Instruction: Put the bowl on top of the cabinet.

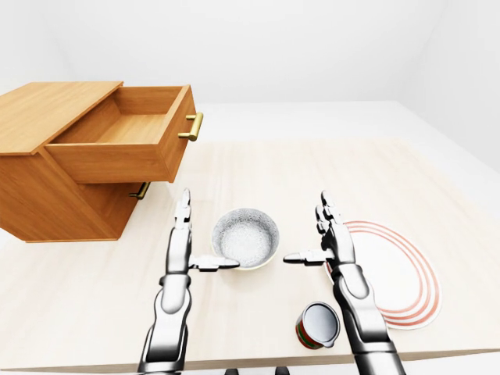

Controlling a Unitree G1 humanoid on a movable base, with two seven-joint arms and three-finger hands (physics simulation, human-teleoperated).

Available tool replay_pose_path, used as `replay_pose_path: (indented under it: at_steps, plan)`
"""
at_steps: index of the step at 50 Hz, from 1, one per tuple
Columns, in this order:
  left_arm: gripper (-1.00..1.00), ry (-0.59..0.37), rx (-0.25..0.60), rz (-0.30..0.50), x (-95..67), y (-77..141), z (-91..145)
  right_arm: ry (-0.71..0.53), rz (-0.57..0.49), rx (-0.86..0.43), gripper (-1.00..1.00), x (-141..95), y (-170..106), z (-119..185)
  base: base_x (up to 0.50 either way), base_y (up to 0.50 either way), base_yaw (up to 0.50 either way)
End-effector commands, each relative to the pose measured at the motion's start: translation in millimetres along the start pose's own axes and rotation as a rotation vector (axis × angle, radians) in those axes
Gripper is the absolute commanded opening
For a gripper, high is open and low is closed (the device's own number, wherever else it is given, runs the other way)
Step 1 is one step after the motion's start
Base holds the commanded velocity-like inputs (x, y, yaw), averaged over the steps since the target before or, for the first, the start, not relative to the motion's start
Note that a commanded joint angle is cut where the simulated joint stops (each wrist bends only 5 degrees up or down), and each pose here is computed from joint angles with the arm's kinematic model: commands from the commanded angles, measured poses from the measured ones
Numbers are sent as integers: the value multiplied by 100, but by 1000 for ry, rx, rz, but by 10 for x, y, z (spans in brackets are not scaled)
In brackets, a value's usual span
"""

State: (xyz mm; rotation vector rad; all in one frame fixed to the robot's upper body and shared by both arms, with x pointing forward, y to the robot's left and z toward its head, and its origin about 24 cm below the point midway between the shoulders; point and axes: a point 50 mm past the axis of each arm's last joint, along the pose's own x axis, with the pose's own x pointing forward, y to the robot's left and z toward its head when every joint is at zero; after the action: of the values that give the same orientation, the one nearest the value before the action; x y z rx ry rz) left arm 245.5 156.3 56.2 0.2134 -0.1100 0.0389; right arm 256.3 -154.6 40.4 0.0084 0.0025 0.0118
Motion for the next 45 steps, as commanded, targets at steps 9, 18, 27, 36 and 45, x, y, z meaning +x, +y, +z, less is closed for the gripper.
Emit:
replay_pose_path:
  at_steps: [9, 18, 27, 36, 45]
  plan:
    - [100, 34, 324, 90, -121, -163, -191, 5, -8, 1, 100, 3, -11, -14, 0, 0, 0]
    - [100, 10, 376, 135, -260, -100, -143, 8, -9, 1, 100, 12, -12, -26, 0, 0, 0]
    - [100, -17, 514, 192, -275, -131, -193, 8, -5, 0, 100, 15, 0, -31, 0, 0, 0]
    - [100, -88, 632, 230, -312, -205, -173, 5, -5, 0, 100, 7, -1, -21, 0, 0, 0]
    - [100, -137, 776, 144, -282, -345, -223, 2, -4, 0, 100, -3, -3, -11, 0, 0, 0]
